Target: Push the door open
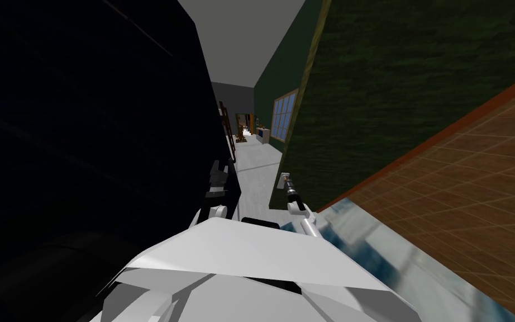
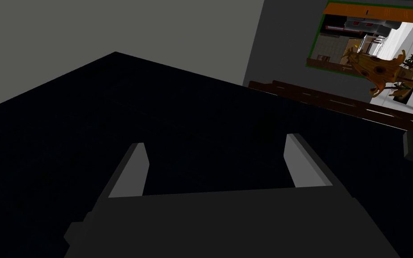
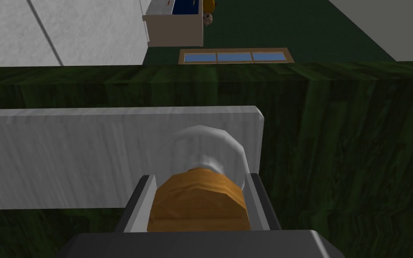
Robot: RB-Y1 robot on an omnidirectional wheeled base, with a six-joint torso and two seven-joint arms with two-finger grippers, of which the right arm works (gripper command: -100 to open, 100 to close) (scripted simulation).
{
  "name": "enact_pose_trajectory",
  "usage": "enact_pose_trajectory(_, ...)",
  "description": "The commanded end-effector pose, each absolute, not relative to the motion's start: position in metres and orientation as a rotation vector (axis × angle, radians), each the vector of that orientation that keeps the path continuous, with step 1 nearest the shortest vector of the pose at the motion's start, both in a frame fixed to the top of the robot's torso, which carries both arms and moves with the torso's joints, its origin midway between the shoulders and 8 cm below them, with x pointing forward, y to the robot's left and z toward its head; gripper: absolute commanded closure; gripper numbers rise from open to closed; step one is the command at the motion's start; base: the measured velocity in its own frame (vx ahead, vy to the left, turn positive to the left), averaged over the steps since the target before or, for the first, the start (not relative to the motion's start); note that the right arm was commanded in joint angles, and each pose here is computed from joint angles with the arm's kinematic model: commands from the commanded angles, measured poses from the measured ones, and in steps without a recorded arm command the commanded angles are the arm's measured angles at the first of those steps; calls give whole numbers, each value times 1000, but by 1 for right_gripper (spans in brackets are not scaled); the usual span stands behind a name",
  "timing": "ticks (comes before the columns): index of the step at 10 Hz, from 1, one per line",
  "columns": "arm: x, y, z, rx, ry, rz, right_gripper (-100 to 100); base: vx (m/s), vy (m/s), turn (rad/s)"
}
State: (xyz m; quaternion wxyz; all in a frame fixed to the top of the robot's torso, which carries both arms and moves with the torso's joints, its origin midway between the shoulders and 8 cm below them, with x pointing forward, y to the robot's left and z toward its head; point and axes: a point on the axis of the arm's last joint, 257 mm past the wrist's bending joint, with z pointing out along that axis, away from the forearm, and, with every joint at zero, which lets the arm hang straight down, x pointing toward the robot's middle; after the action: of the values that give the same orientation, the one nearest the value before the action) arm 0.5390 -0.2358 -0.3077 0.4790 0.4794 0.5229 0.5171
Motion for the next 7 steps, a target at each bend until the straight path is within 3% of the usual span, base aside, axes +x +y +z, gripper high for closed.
enact_pose_trajectory(1, 546, -243, -296, 1155, 1250, 1255, 100, 166, -19, -51)
enact_pose_trajectory(6, 553, -255, -292, 1166, 1212, 1214, 100, 187, -13, -106)
enact_pose_trajectory(7, 553, -235, -296, 1163, 1235, 1230, -100, -24, 11, -166)
